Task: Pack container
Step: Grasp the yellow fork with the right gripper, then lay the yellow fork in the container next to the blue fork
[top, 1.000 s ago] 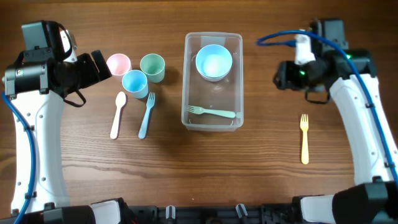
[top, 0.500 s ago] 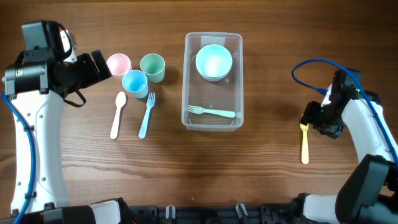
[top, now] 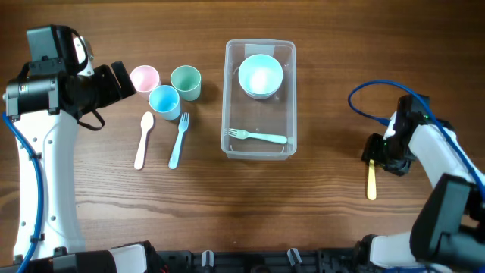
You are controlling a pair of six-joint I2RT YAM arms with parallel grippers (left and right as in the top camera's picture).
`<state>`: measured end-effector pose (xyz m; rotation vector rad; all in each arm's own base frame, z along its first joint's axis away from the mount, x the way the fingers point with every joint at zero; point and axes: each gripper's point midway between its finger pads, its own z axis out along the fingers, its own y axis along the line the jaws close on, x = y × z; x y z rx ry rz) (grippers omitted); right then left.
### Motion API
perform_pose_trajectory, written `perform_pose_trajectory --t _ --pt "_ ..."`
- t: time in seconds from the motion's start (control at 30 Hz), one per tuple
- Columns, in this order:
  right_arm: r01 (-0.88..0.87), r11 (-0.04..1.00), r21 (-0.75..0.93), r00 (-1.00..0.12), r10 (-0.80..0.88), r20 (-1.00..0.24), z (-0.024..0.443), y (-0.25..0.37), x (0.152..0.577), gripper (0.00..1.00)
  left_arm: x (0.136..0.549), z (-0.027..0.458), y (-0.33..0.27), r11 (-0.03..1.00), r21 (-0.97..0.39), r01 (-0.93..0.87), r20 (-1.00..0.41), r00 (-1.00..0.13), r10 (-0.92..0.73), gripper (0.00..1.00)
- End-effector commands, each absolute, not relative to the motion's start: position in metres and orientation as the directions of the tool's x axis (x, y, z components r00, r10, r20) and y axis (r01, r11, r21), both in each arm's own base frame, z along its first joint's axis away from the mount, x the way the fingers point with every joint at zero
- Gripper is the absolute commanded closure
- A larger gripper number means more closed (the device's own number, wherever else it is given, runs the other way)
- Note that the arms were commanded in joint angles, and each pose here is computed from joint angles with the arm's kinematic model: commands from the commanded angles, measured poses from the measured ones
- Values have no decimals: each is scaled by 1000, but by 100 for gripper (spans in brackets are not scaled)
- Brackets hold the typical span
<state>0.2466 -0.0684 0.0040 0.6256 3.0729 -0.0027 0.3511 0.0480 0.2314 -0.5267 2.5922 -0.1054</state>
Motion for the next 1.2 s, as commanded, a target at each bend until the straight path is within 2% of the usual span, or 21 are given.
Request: perform_pose_trajectory --t 0.0,0.1,0.23,0.27,0.3,0.47,0.57,0.63,0.7,0.73,0.8,0.87,0.93,1.03,1.17 --pt "366 930 -18 -925 366 99 -21 -66 232 41 354 235 50 929 -161 -332 -464 -806 -369 0" --pt "376 926 -24 -916 376 141 -34 -65 227 57 354 235 50 929 -161 -332 -464 -806 -369 0" --pt "393 919 -23 -912 393 121 -34 -66 232 79 354 235 50 929 -161 -332 -464 -806 -369 0" --pt "393 919 -23 -912 393 119 -33 -66 232 85 354 235 50 929 -161 -332 -464 -806 -369 0" --pt "393 919 -22 -913 393 108 -31 -67 234 95 354 235 50 929 -161 -332 -464 -806 -369 0" --pt "394 919 28 -918 395 -36 7 -62 263 96 354 236 50 929 -161 -332 -464 -806 -369 0" --pt "272 957 104 -931 289 -222 67 -31 300 96 354 235 50 929 -161 -332 -464 -806 -369 0" --pt "50 990 132 -911 100 -400 132 13 327 96 354 235 50 929 -161 -332 -464 -806 -369 0" --pt "-207 975 79 -822 -130 -555 195 65 340 96 354 235 50 929 -161 -332 -464 -806 -369 0" --pt "-316 948 39 -769 -231 -597 214 86 341 96 354 235 50 929 -161 -332 -464 -806 -369 0" --pt "-605 789 -102 -566 -517 -643 247 147 330 95 354 235 50 929 -161 -332 -464 -806 -369 0" --pt "-770 600 -219 -362 -692 -624 251 193 311 96 354 235 50 929 -161 -332 -464 -806 -369 0" --pt "-843 465 -270 -254 -787 -562 234 220 302 96 354 235 50 929 -161 -332 -464 -806 -369 0" --pt "-908 326 -264 -185 -876 -446 183 238 310 96 354 235 50 929 -161 -332 -464 -806 -369 0" --pt "-941 269 -204 -189 -920 -342 112 250 329 96 354 235 50 929 -161 -332 -464 -806 -369 0"
